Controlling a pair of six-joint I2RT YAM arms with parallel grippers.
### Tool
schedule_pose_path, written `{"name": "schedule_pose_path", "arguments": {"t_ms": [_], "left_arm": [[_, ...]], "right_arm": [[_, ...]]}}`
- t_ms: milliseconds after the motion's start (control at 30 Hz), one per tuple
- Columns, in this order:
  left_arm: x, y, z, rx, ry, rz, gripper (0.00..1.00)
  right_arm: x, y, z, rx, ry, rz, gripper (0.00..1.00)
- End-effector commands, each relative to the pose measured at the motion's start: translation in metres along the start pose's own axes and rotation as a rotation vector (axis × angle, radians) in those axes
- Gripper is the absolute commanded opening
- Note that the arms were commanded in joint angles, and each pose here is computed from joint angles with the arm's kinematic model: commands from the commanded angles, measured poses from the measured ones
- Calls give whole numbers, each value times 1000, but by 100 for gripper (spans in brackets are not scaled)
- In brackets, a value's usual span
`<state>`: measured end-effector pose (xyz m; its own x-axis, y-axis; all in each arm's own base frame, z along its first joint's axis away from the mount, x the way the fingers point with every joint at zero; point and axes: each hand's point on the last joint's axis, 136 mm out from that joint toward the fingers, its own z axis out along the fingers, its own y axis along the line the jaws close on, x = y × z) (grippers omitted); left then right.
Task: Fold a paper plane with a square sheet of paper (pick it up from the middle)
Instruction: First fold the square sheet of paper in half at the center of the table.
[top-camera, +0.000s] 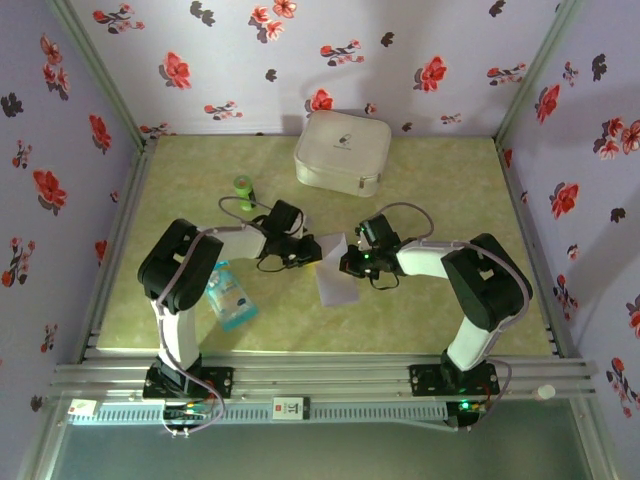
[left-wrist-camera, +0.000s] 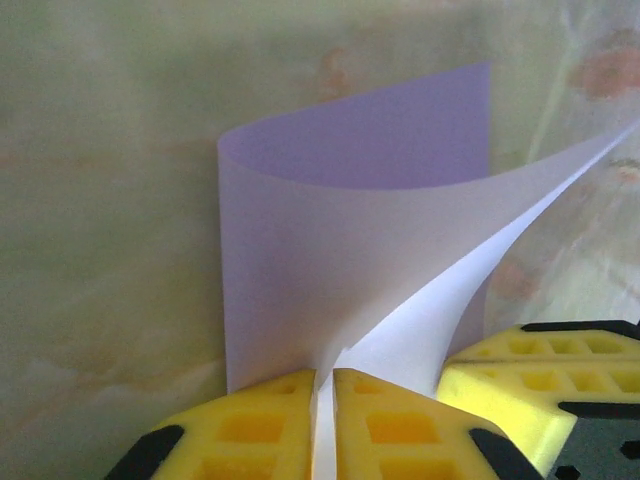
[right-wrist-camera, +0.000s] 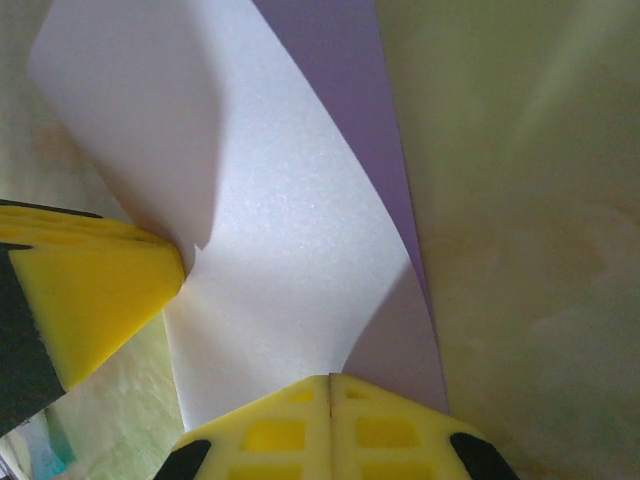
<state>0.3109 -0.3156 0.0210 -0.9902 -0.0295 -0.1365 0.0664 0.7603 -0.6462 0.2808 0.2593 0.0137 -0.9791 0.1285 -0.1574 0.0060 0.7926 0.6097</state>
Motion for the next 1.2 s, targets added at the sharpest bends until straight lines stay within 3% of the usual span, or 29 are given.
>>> {"name": "schedule_pose_path", "arguments": {"t_ms": [0,533,900,1167], "left_arm": [[-12,3,-9,-37,-9,19,13],[-9,43,12,-149,36,-43,11],[-37,-6,-8,-45,-14,9,12],[-35,8,8,-67,10,-3,12]], "right_arm": [[53,-68,9,238,152,84,0],[56,-72,7,248,156,86,0],[55,-70,6,248,153,85,0],[55,-72,7,250,152,87,0]]}}
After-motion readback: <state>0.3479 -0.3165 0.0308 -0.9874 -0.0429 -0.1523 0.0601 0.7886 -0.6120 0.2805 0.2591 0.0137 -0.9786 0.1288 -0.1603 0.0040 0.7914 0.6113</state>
